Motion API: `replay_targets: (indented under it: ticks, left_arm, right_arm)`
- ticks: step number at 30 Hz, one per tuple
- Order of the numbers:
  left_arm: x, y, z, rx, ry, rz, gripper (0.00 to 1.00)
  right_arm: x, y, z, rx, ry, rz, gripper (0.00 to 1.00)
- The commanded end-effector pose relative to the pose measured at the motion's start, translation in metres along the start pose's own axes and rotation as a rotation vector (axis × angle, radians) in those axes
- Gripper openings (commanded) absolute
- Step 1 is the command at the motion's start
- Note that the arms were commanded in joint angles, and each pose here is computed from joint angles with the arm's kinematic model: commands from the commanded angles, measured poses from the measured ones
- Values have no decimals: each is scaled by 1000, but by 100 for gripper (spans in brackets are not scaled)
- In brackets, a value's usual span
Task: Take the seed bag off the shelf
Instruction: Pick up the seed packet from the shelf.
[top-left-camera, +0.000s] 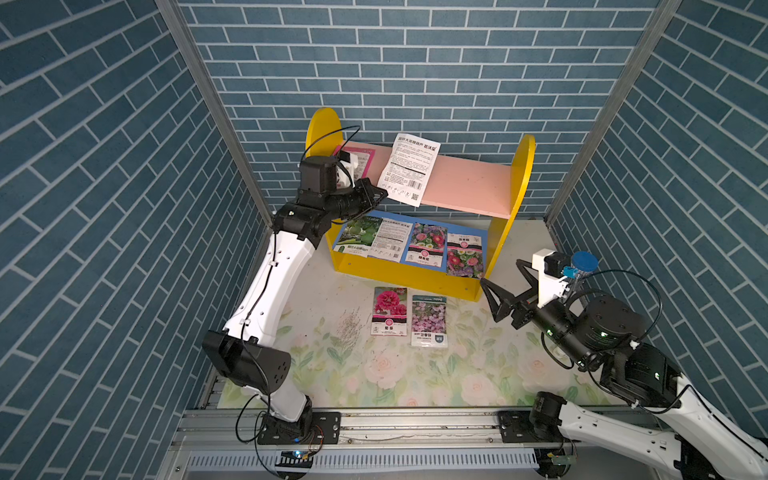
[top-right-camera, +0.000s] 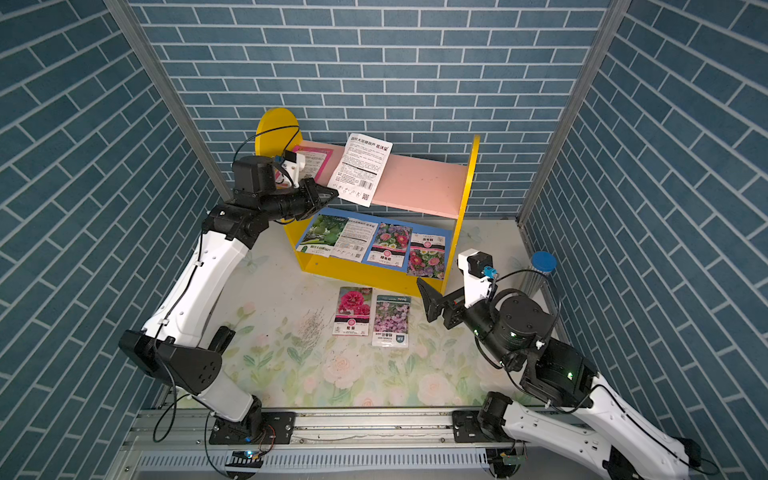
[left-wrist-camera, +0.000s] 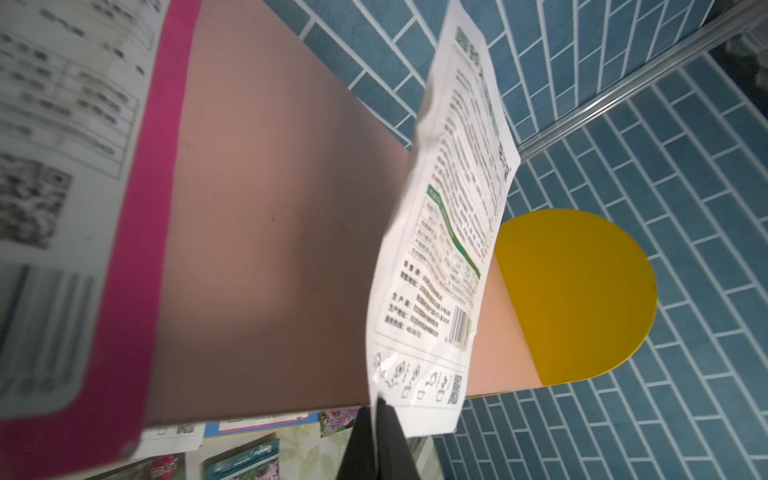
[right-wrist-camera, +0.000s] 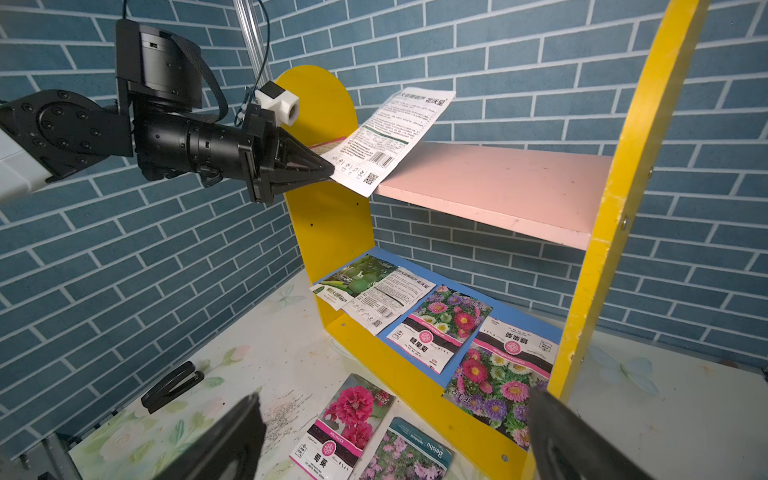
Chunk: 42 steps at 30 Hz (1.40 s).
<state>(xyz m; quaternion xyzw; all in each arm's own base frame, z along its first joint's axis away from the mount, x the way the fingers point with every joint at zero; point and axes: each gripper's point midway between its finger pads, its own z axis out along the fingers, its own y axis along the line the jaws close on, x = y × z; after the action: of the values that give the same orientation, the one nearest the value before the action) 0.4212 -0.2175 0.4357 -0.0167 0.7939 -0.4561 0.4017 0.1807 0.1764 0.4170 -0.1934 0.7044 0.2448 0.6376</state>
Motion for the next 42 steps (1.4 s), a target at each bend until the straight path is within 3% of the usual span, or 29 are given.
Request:
replay_targets:
  ticks: [1,8,16,26,34,42]
  left_arm:
    - [-12,-22,-16,65,-65,72,0]
    - [-2,-48,-38,190,-86,172,0]
    - [14,-91,-82,336,-124,382,0]
    - [50,-138,-136,530,-106,596,0]
    - [87,-155,-158,674,-20,686,0]
    - [113,-160,-166,740,41,703,0]
  right_arm:
    - [-1,5,4,-21,-21,39,100]
    - [-10,37,23,-164,-93,135,96]
    - [-34,70,37,-337,-179,216,94]
    - [-63,87,45,-651,-240,357,92]
    - [-92,95,37,-882,-287,394,92]
    - [-122,88,36,-943,-344,375,86]
